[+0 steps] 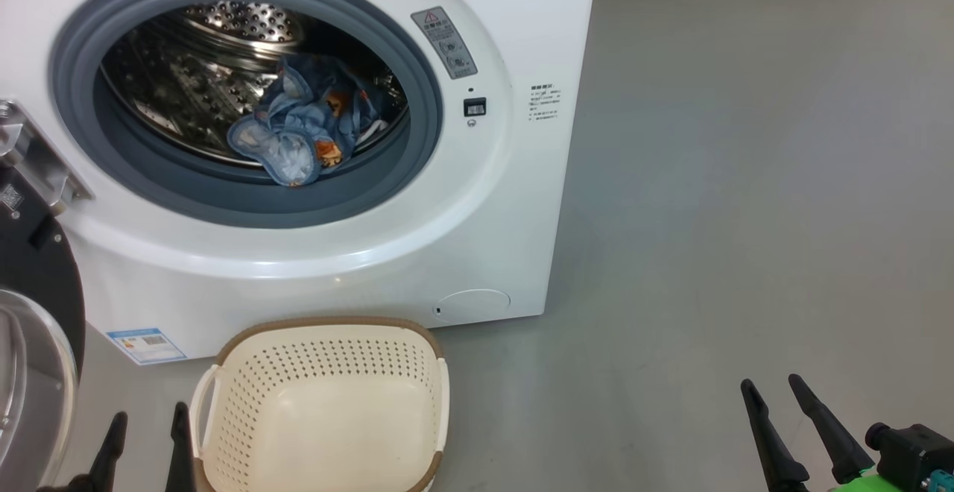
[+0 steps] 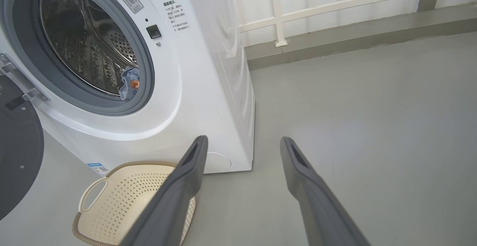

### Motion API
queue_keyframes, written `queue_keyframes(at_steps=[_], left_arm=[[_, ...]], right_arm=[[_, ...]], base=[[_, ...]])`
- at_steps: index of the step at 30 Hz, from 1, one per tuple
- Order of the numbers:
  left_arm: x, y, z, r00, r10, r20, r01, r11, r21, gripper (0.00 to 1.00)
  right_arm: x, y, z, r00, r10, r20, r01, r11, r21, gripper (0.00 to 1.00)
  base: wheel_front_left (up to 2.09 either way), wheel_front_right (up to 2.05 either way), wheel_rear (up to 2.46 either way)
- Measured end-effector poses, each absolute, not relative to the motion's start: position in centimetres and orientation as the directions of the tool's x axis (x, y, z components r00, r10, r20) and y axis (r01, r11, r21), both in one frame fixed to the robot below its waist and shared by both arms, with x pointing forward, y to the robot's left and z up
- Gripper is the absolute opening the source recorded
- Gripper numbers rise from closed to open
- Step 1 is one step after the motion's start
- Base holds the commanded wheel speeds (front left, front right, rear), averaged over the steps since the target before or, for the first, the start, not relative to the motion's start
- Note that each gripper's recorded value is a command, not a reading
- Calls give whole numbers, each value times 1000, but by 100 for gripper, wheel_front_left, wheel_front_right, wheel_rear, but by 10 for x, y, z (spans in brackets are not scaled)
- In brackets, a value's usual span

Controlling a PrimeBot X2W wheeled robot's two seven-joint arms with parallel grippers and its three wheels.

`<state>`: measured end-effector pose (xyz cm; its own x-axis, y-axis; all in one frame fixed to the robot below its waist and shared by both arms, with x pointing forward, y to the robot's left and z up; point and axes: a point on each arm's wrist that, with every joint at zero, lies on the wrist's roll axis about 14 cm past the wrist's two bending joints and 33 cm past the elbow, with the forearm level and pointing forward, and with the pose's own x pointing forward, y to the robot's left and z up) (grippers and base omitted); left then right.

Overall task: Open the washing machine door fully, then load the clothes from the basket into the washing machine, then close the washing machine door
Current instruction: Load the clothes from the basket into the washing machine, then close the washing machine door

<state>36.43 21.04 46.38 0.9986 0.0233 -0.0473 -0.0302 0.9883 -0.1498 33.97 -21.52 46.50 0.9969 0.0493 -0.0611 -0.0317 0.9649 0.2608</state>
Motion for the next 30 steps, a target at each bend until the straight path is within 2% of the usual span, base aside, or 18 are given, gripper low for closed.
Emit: queue_keyframes(at_steps=[30], left_arm=[[356,209,464,999,26,-46,-33,987,-158,100]], right_arm=[[334,-217,467,998,40,-56,-24,964,263,100]], base=[[0,0,0]])
